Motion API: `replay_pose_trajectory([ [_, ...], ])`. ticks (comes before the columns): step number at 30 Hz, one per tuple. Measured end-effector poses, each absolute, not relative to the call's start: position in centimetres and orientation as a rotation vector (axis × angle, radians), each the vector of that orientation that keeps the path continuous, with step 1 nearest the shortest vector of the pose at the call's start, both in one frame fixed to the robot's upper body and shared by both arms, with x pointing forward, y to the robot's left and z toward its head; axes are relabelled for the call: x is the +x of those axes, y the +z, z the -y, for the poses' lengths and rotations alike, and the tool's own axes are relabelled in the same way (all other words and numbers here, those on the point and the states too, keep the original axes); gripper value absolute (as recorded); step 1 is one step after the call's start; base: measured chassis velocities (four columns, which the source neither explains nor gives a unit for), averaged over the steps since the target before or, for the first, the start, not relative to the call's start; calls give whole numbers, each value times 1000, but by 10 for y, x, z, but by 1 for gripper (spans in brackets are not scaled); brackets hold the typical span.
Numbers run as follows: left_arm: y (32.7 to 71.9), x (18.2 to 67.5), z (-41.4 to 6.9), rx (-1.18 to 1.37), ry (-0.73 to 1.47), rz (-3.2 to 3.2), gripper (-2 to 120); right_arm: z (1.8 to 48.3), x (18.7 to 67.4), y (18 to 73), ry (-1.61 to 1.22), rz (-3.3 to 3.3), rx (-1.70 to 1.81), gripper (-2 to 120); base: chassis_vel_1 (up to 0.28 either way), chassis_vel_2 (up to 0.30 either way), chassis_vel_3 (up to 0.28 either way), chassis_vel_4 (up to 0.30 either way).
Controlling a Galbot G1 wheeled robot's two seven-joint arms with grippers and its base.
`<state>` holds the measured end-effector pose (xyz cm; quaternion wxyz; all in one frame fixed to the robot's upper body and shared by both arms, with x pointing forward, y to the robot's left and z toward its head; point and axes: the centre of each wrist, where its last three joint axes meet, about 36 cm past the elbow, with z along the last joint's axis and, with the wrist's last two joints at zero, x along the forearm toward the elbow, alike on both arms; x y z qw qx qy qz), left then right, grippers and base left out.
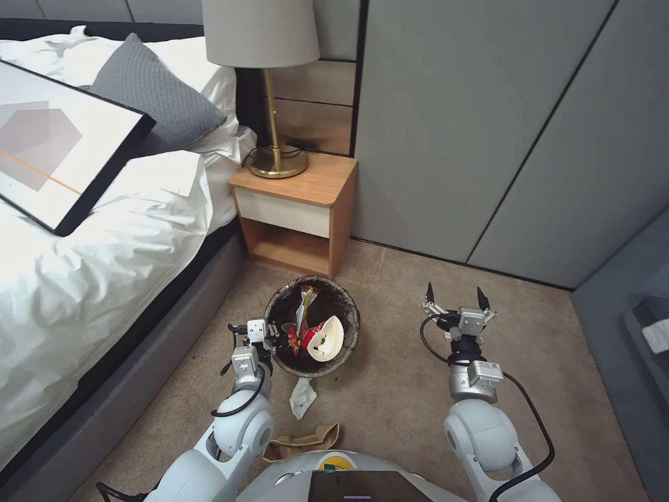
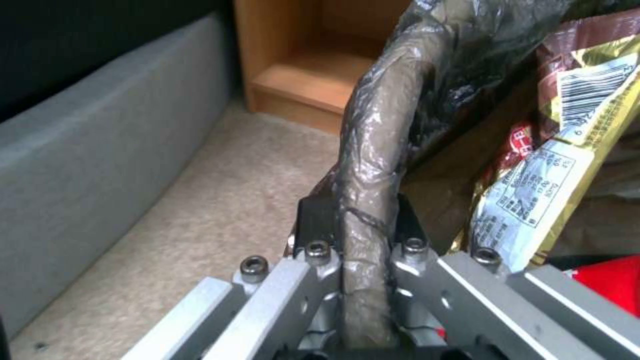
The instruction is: Pick up the trash bin, then pick up the garbage from the floor and place it into the trash bin.
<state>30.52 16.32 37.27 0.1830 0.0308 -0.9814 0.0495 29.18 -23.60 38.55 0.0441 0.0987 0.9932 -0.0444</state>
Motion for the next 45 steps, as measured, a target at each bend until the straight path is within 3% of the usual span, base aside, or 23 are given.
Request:
replay_pose_trajectory([
  [45,371,307,-162,96,136,2774,2,235,300,383,-136,-3034,309,100,72,74,73,77],
])
